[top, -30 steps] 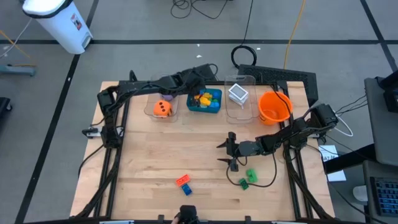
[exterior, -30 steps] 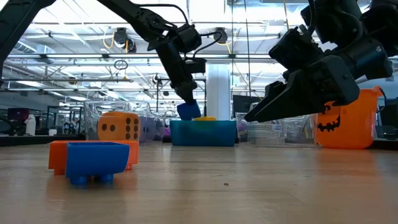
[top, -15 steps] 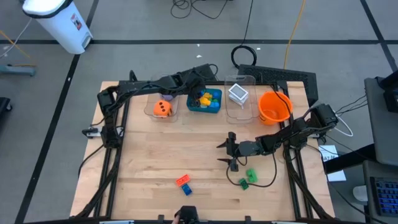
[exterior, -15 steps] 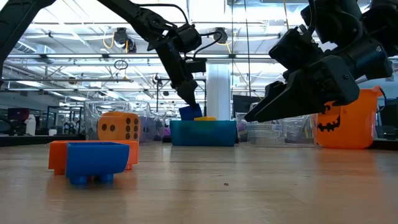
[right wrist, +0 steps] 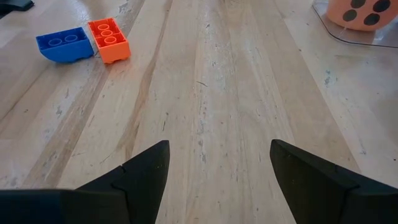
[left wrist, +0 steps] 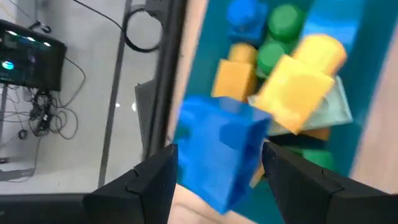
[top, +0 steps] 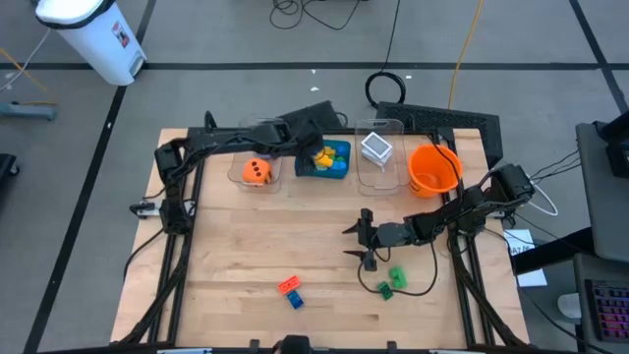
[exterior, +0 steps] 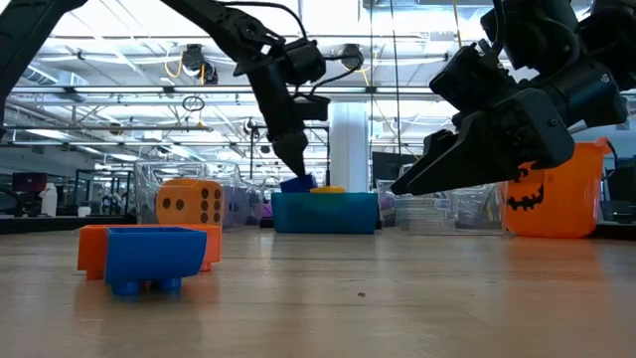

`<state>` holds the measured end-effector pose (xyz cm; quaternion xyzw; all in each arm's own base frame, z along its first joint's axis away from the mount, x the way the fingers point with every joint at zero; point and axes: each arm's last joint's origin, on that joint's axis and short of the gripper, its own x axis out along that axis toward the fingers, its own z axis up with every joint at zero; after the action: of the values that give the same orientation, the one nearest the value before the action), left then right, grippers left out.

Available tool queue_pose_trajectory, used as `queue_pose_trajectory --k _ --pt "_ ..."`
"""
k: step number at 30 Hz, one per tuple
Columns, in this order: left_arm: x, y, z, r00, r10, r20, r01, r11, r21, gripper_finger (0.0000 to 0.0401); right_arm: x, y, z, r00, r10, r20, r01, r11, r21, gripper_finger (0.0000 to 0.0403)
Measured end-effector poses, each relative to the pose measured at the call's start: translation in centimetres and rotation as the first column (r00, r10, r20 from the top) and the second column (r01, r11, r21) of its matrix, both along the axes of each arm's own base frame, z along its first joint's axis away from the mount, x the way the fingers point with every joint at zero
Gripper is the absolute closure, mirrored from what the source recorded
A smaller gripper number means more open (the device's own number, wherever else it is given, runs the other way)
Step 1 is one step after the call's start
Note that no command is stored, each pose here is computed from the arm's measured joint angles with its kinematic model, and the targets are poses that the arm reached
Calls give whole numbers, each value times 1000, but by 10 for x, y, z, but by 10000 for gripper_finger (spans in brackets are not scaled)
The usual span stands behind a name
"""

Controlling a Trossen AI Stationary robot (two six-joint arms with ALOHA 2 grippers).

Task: Pick & Place Toys
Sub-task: Put the blue game piece into the blue bin, then put the orange game piece into the blue bin

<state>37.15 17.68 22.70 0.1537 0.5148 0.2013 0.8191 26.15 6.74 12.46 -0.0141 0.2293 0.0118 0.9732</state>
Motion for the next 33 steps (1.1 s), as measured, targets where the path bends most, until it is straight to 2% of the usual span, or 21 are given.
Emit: queue_pose_trajectory --k 4,9,15,19,22,26,33 --pt "-2 -10 3 998 -17 -67 13 998 -58 162 0 0 0 1000 0 0 0 1000 0 133" --pt "-3 -26 22 990 -73 -124 47 979 -197 162 0 0 0 1000 -7 -1 7 1000 15 133" --pt "-12 -49 48 975 -110 -192 30 927 -374 162 0 0 0 1000 -8 -1 8 1000 17 133" --pt "-22 -71 64 976 -112 -186 19 897 -441 162 0 0 -1 1000 -20 -7 21 999 41 133" --pt "-31 -93 73 980 -102 -169 11 882 -471 162 -1 0 -1 999 -27 -18 28 998 54 133" --pt "-37 -136 79 981 -145 -130 67 878 -474 162 -1 1 -1 1000 16 -24 -13 996 91 133" --pt "-45 -212 53 971 -232 -62 182 878 -443 162 -1 3 -1 998 57 -20 -54 992 114 133"
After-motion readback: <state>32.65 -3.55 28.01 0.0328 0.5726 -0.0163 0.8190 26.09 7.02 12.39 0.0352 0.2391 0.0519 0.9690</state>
